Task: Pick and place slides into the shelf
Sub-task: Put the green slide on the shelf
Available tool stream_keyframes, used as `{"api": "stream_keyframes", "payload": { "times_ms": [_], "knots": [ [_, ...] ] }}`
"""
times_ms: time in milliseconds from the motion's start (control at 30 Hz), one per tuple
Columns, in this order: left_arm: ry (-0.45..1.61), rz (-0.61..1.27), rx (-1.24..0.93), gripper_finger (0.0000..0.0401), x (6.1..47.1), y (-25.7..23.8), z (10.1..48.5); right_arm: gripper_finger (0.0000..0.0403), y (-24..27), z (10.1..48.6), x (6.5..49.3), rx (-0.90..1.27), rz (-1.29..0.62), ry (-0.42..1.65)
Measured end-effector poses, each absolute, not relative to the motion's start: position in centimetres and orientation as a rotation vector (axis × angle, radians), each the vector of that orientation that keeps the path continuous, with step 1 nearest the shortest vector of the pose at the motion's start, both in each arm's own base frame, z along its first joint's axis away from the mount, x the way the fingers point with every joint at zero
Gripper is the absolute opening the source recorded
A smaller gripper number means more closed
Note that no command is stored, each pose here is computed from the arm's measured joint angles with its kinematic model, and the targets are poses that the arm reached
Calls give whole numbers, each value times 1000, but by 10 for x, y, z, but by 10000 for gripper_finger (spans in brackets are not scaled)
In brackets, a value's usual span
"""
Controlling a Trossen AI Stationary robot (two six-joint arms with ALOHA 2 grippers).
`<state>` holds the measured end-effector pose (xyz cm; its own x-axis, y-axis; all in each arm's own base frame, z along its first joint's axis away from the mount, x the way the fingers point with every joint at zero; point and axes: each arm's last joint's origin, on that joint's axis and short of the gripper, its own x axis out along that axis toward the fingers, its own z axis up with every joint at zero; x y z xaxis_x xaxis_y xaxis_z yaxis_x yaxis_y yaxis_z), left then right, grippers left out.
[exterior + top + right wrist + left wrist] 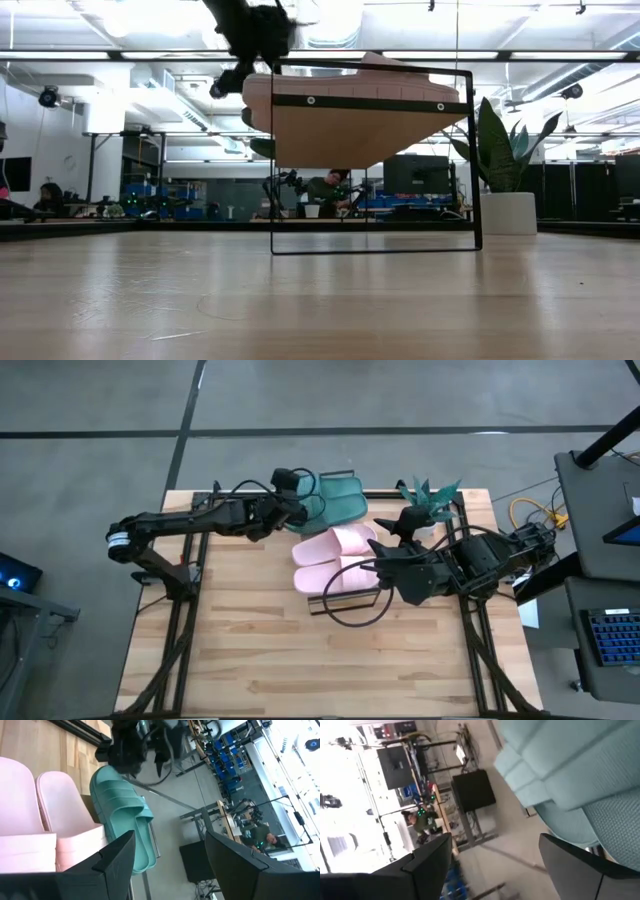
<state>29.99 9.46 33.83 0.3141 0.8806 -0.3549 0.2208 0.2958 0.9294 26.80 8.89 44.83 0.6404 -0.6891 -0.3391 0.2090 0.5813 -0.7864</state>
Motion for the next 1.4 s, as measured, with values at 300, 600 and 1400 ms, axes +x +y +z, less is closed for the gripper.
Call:
{"api": "stream_keyframes", "payload": {
  "times_ms": [300, 600, 1400],
  "knots": [
    [851, 477, 1045, 283, 275, 77, 373, 231, 89, 449, 268, -781, -577, 690],
    [507, 42, 854, 283, 271, 60, 382, 231, 89, 449, 268, -778, -578, 689],
    [641, 168, 994, 7, 330, 87, 360, 231, 89, 449, 268, -777, -578, 689]
  ]
}}
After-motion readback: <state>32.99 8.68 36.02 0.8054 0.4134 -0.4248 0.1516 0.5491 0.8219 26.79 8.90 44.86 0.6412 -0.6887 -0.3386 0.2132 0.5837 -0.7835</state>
